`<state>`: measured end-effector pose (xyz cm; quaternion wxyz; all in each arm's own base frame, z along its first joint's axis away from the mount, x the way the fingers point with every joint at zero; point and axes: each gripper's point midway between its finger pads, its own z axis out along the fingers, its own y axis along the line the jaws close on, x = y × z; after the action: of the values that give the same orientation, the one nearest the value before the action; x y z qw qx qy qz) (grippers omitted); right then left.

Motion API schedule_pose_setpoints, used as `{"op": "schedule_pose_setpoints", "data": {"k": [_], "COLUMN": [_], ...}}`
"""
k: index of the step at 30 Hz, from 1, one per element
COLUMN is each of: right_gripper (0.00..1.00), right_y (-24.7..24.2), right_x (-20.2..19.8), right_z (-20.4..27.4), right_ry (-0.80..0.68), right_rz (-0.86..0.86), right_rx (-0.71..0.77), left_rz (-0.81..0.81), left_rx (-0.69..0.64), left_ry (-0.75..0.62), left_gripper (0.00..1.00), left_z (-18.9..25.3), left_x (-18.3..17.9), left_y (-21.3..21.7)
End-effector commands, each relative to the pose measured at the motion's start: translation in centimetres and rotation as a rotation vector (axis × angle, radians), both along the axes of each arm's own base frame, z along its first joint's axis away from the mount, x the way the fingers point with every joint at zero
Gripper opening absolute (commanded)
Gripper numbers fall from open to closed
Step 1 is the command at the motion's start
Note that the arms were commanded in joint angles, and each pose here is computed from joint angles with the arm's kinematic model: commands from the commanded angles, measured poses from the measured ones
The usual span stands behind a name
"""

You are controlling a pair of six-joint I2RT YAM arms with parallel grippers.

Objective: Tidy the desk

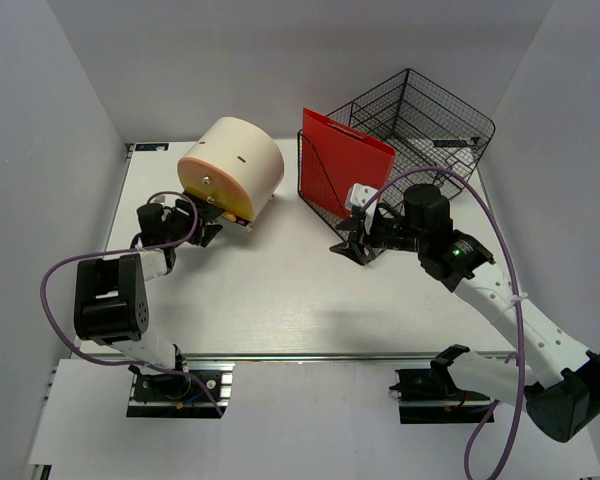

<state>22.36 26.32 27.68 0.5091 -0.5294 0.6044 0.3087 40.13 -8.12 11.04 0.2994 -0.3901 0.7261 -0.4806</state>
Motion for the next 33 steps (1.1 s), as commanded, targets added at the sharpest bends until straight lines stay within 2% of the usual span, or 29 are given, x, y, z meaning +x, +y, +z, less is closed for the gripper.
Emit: {"op": "schedule_pose_setpoints", "data": {"k": [1,4,13,17,20,21,24,29,33], "right_gripper": [0.57,0.57,0.57,0.57,0.57,0.57,0.57,0.57,0.57], "right_y": [0.1,0.1,0.1,0.1,0.1,0.2,0.2,0.1,-0.1], "right_x": [0.0,0.0,0.1,0.0,0.0,-0.2,-0.1,0.0,0.2], "right_z": [0.3,0.3,0.2,0.0,-0.2,-0.1,-0.3,-0.2,-0.3], "right_ry": [-0.018,-0.019,-0.020,-0.020,-0.016,-0.017,-0.016,-0.025,-0.026], "right_rz": [0.016,0.014,0.012,0.020,0.027,0.032,0.030,0.027,0.017], "right_rx": [0.015,0.014,0.011,0.006,0.003,0.004,0.001,0.000,-0.004], "left_rz": [-0.004,-0.012,-0.014,-0.063,-0.089,-0.088,-0.060,-0.047,-0.038], "left_rx": [0.073,0.102,0.125,0.196,0.346,0.370,0.430,0.442,0.443], "left_ry": [-0.037,-0.019,-0.084,-0.089,-0.058,-0.029,0.018,0.107,0.137], "left_gripper": [0.64,0.65,0.66,0.60,0.45,0.28,0.00,0.00,0.00], "left_z": [2.0,2.3,4.0,4.7,4.2,4.1,3.2,0.3,-0.9], "left_x": [0.8,1.0,0.4,-1.0,-2.2,-2.9,-3.6,-3.3,-1.7], "left_y": [0.6,0.8,0.8,0.6,1.6,1.9,2.9,3.5,4.0]}}
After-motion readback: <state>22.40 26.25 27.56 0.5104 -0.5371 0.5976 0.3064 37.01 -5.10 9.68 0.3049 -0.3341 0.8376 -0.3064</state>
